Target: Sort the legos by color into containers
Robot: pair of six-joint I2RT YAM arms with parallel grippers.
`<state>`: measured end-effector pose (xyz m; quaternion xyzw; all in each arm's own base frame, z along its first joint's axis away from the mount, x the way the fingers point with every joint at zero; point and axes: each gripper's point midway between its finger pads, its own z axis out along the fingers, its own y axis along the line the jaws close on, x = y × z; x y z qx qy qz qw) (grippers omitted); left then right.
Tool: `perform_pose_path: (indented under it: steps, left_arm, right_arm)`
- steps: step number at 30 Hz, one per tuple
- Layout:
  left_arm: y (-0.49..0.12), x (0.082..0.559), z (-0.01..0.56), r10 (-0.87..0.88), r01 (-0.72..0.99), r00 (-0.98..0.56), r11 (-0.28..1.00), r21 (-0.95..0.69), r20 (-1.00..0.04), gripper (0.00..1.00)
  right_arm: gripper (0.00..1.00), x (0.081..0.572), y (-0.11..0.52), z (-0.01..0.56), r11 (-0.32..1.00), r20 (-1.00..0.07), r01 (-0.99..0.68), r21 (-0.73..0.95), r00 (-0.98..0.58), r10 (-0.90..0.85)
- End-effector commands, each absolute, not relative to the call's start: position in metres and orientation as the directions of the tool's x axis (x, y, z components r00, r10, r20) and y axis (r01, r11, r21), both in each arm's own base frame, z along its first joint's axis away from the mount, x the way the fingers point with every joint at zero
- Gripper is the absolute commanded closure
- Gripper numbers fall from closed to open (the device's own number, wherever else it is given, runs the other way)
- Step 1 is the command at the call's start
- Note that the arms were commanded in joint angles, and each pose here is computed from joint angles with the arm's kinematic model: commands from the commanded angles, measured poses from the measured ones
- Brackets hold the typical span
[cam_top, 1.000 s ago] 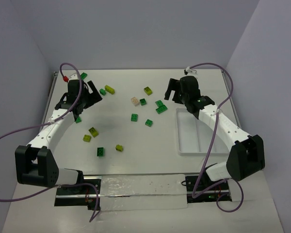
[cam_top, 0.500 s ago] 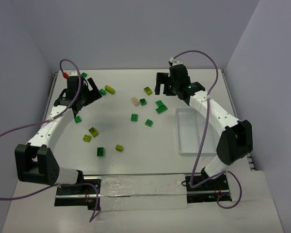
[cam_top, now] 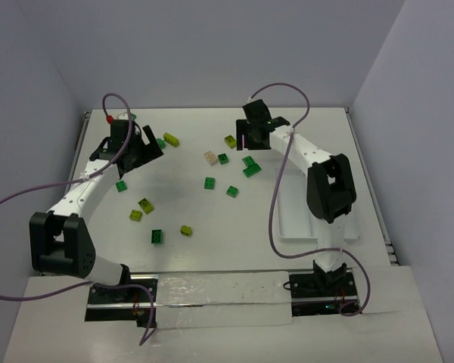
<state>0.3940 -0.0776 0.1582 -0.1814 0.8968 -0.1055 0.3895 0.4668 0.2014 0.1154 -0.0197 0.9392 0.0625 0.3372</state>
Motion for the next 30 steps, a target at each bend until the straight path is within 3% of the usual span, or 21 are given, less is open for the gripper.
perform_pose_path:
  steps: [1,13,30]
  left_arm:
    - [-0.079,0.398,0.166,-0.393,-0.223,-0.630,0.918,-0.329,-0.669,0.01]
    - [-0.079,0.397,0.157,-0.392,-0.230,-0.645,0.918,-0.322,-0.656,0.01]
    - [-0.075,0.395,0.151,-0.390,-0.250,-0.652,0.920,-0.301,-0.650,0.01]
  right_arm:
    - [0.24,0.485,0.195,0.110,0.993,-0.623,-0.115,0.026,-0.779,-0.074]
    - [0.36,0.489,0.193,0.081,0.972,-0.529,-0.223,0.071,-0.835,-0.153]
    - [0.37,0.475,0.203,0.045,0.952,-0.453,-0.291,0.095,-0.864,-0.219]
